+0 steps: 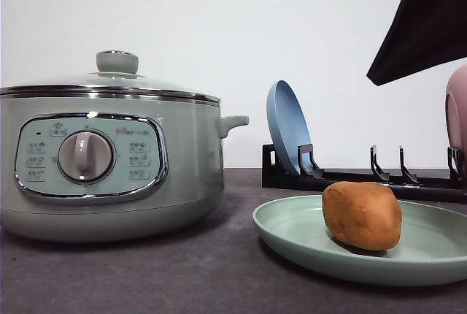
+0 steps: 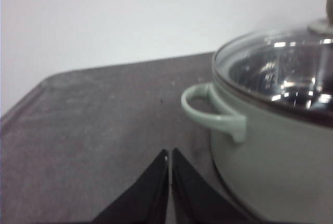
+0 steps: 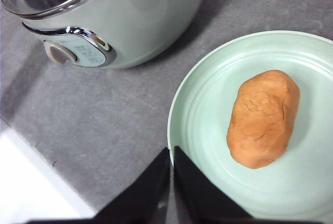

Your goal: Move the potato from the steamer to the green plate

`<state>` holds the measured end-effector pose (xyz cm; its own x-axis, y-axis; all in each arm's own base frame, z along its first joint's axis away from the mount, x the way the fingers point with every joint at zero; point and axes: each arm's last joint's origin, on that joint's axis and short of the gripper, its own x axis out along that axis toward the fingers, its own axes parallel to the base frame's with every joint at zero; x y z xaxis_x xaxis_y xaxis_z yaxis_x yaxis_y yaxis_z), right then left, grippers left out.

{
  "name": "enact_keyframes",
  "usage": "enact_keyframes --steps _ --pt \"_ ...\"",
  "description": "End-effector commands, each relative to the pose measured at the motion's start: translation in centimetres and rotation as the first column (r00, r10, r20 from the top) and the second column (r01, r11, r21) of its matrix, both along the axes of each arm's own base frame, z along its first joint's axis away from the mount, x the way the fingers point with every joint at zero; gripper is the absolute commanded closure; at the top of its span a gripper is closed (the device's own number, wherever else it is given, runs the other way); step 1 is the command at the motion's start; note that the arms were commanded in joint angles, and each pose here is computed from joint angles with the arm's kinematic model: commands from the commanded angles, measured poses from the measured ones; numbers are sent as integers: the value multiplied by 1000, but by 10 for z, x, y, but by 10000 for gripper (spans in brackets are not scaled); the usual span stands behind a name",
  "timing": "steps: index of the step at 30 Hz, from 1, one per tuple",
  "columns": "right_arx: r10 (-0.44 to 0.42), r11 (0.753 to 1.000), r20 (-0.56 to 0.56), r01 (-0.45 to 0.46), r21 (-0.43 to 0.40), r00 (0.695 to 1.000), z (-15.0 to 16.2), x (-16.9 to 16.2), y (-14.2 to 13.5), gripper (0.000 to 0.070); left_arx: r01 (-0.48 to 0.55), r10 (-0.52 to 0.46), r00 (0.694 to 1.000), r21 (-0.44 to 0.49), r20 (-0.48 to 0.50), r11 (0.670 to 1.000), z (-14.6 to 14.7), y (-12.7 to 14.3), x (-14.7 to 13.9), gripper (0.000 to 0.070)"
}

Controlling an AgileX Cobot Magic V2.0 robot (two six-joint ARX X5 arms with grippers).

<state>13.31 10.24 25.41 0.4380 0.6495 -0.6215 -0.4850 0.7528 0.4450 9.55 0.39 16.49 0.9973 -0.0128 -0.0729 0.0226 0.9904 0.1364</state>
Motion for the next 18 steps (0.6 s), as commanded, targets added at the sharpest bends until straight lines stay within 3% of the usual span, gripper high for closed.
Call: enact_keyframes --steps 1,9,18 --pt "11 1000 20 -11 5 1000 3 1 2 700 -6 6 1000 -5 -11 1000 -3 0 0 699" --pt "11 1000 20 -11 5 1000 3 1 2 700 -5 4 995 -12 -100 1000 -15 0 0 699" --pt "11 1000 20 -11 5 1000 3 1 2 700 -5 3 995 -12 -103 1000 -15 0 0 699"
